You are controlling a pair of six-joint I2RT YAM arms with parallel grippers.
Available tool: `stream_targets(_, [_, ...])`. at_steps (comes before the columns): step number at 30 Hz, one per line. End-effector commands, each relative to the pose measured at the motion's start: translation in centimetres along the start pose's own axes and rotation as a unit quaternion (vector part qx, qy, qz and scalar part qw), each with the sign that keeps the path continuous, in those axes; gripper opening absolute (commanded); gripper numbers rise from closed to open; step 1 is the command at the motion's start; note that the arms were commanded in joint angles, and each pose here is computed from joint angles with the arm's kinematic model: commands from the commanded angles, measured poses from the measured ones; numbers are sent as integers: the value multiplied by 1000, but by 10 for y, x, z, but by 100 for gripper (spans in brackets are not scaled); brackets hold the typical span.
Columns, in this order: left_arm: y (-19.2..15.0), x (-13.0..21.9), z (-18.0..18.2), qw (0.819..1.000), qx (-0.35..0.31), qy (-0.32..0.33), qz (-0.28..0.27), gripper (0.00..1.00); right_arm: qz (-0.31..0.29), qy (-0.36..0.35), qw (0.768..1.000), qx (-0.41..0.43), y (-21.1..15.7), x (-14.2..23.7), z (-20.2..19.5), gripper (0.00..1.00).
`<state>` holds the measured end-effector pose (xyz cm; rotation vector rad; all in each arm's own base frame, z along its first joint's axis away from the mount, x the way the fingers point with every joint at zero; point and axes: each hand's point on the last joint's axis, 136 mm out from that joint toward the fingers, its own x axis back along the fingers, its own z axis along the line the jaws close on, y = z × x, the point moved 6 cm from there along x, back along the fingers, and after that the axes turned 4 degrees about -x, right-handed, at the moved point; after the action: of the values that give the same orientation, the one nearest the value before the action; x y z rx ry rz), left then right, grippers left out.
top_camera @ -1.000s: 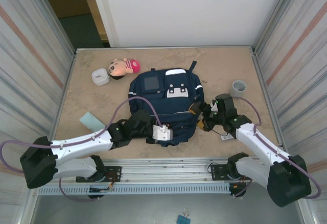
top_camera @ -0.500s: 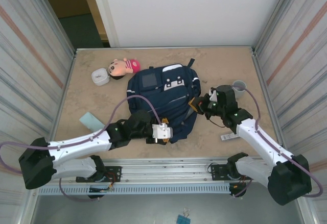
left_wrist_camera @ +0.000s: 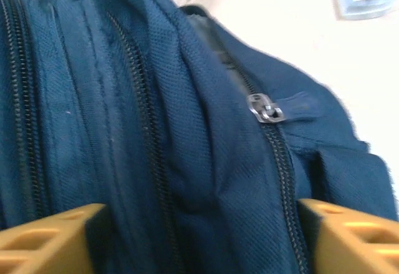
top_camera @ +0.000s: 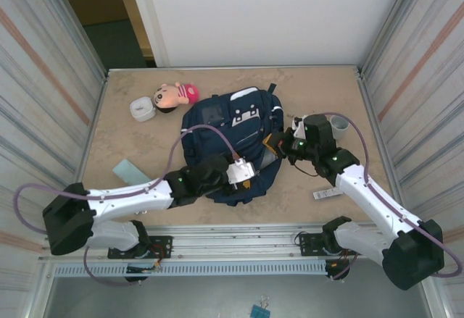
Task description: Pack books, pencil case, and school supplies into a backpack
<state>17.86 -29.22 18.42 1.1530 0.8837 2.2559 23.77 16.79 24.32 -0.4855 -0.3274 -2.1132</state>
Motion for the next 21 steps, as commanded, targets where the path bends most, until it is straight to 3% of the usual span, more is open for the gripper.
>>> stream_targets(1, [-2, -10, 15, 997, 21, 66, 29, 44, 12, 77, 994, 73, -6, 18, 49, 0])
stream_targets(4, [4, -5, 7, 1000, 18, 25, -3, 11, 9, 58, 994, 87, -6, 20, 42, 0])
stream_targets(6, [7, 2, 2, 999, 19, -8, -35, 0, 9, 39, 994, 98, -5, 19, 32, 3])
stream_targets(9, [9, 13, 2, 994, 51, -60, -77, 0, 15, 5, 990, 143, -6, 15, 11, 28])
stream_targets(12, [8, 23, 8, 986, 85, -83, -117, 0, 20, -52, 981, 184, -12, 21, -14, 47])
stream_targets(16, [4, 32, 18, 979, 119, -99, -136, 0, -1, -110, 969, 221, -18, 39, -31, 53])
stream_targets(21, [5, 34, 25, 971, 166, -117, -122, 0, 1, -132, 958, 254, -43, 58, -26, 47])
